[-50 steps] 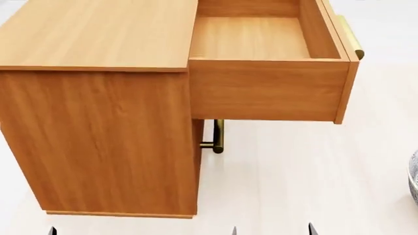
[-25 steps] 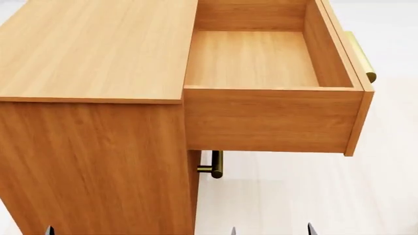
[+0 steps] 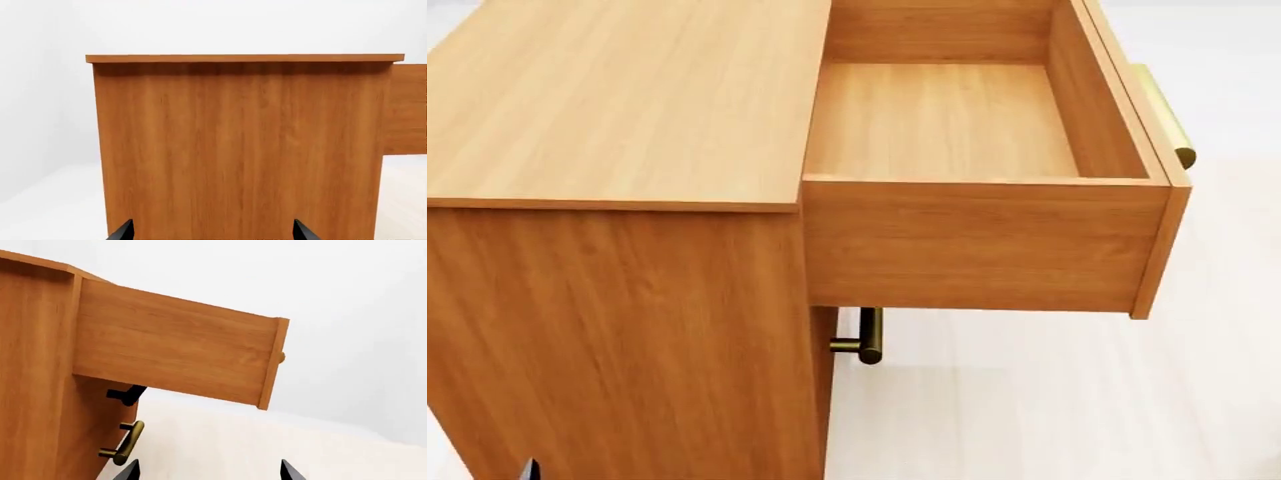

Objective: Put the bowl on top of the cabinet.

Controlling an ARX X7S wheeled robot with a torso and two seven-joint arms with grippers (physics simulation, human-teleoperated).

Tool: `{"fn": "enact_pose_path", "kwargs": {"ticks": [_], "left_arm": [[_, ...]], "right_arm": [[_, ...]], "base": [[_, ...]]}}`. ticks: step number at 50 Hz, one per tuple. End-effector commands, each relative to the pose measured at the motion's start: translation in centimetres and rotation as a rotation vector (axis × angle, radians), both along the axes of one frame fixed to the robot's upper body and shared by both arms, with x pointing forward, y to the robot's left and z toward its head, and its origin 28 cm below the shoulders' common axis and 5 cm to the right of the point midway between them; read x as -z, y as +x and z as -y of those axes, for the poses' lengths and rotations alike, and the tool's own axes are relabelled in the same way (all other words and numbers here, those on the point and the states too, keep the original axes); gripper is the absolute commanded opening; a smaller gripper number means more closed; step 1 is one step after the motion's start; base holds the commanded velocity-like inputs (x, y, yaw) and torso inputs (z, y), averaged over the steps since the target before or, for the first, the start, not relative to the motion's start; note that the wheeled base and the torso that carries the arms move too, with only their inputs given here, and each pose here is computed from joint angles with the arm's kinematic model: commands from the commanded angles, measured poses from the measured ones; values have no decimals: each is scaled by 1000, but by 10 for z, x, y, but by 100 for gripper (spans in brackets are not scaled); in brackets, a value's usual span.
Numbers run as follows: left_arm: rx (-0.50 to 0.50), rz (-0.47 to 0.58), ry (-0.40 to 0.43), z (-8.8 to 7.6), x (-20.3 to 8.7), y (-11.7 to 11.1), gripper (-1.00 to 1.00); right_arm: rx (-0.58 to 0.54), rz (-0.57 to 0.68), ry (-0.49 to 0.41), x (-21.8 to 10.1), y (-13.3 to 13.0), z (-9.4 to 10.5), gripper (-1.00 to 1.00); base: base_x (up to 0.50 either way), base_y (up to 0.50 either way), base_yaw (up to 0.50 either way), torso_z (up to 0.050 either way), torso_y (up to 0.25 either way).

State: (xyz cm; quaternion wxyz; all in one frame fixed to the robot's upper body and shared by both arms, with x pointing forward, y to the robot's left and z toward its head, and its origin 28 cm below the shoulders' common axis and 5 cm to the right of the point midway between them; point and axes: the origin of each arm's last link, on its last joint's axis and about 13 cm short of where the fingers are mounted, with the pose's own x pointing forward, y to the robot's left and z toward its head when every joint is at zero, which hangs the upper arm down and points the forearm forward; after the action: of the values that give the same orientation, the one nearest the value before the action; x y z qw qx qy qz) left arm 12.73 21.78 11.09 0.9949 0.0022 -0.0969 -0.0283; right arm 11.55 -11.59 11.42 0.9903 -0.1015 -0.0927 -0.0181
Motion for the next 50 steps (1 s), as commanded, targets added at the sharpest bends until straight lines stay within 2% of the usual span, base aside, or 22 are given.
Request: {"fn": "enact_pose_path", "kwargs": {"ticks": [1,8,16,23,27,38,43,47,50], "left_arm": [[4,-2,7,0,0,0,100],[10,-6,18,0,2,2,100],[7,-8,18,-2,2,3,100],[19,-12,31,-2,3,4,100],[26,-26,38,-3,5,5,100],[31,-45,44,-4,6,10,100],[30,-49,50,-3,8,11,100],[38,-62,66,-1,12,13,100],[32,-66,72,-1,13,15,100]], "right_arm": [[146,3,-136,-33,-46,49,100],[226,-8,-160,-47,-67,85,100],[302,-65,-178,-72,-66,116,100],[333,-134,-217,-89,-65,131,100],[355,-227,-231,-95,-51,137,100],[369,-343,-182,-113,-7,162,100],[309,-390,-176,-114,-2,169,100],[279,-438,-163,-120,19,176,100],[258,-497,-153,-113,42,181,100]], "base": [[0,0,0,0,0],[0,0,0,0,0],[0,0,0,0,0],[0,0,0,0,0],[0,0,0,0,0],[0,0,0,0,0],[0,0,0,0,0],[0,0,0,0,0],[0,0,0,0,0]]}}
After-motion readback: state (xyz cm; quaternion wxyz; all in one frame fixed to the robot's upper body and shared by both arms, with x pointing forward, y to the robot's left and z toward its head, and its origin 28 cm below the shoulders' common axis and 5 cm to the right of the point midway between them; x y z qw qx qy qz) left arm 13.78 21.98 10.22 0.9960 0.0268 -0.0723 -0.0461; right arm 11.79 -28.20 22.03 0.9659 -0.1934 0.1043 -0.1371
